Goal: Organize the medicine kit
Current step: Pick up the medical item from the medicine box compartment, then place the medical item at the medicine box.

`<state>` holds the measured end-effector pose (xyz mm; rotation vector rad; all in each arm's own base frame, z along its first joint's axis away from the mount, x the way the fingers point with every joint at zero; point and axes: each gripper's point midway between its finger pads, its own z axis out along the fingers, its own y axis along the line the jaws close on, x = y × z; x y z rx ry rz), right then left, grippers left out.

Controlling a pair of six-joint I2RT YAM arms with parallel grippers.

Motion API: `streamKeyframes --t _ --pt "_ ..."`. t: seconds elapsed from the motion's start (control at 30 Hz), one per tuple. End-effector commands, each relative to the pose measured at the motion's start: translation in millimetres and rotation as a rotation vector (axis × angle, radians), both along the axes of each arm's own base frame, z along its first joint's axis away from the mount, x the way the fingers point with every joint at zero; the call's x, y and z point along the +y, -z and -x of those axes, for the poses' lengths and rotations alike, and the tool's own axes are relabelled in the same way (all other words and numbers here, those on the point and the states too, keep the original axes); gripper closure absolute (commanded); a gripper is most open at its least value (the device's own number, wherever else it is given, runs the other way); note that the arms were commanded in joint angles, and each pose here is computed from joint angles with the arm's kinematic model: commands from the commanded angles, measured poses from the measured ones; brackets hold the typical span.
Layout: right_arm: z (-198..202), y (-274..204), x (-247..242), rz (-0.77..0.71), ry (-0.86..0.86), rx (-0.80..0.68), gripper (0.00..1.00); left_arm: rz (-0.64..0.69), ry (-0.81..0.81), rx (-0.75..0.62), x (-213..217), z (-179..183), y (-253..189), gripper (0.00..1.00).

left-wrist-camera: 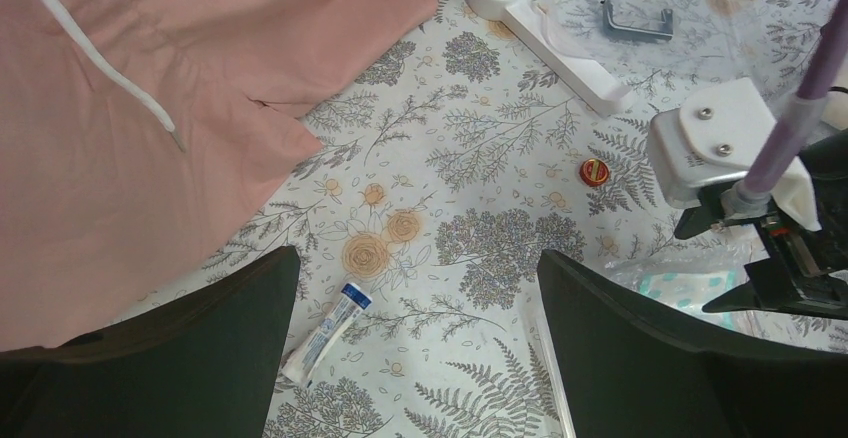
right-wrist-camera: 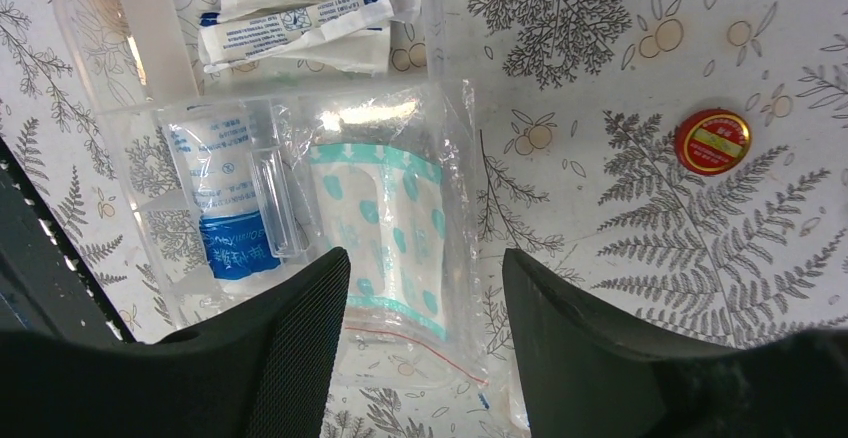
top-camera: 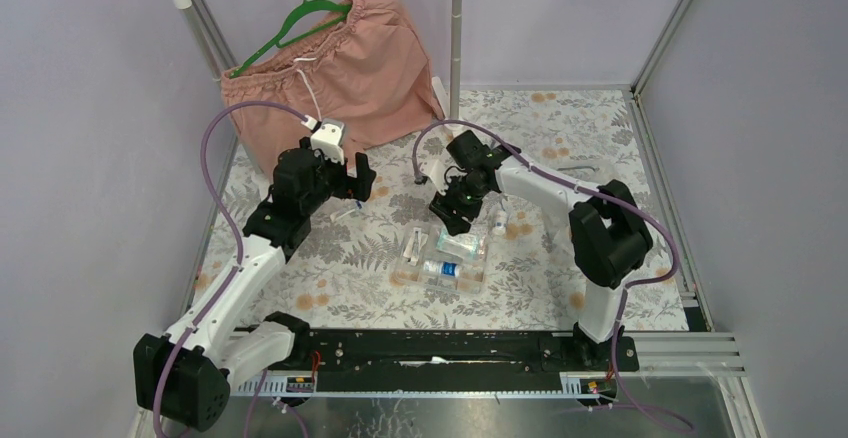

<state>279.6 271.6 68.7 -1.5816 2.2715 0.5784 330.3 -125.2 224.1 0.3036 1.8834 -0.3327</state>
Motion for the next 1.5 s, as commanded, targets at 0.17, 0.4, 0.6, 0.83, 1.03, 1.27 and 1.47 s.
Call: streamKeyframes --t 0.17,0.4,0.6,0.83,1.03,1.27,1.47 --pt "6 9 4 0.004 0.004 0.059 0.39 0.018 0.009 -0.020 -2 -3 -7 0.03" --pt "10 12 6 -0.010 0.007 0.092 0.60 0.018 0.014 -0.014 -3 -3 -5 0.03" --pt "11 15 4 0.000 0.019 0.096 0.74 0.016 0.017 -0.015 -3 -3 -5 0.03" --pt "3 -4 7 -0.035 0.043 0.026 1.00 0.018 0.020 -0.018 -3 -3 -7 0.03" --pt "-4 -55 8 -0.152 0.123 -0.114 1.00 0.024 0.023 -0.022 -4 -2 -9 0.03" --pt "-18 -113 -31 -0.150 0.400 -0.297 1.00 0.039 0.036 -0.021 -8 -2 -10 0.03" --pt "-18 -154 -97 -0.055 0.689 -0.454 1.00 0.065 0.058 -0.009 -15 -5 -11 0.03"
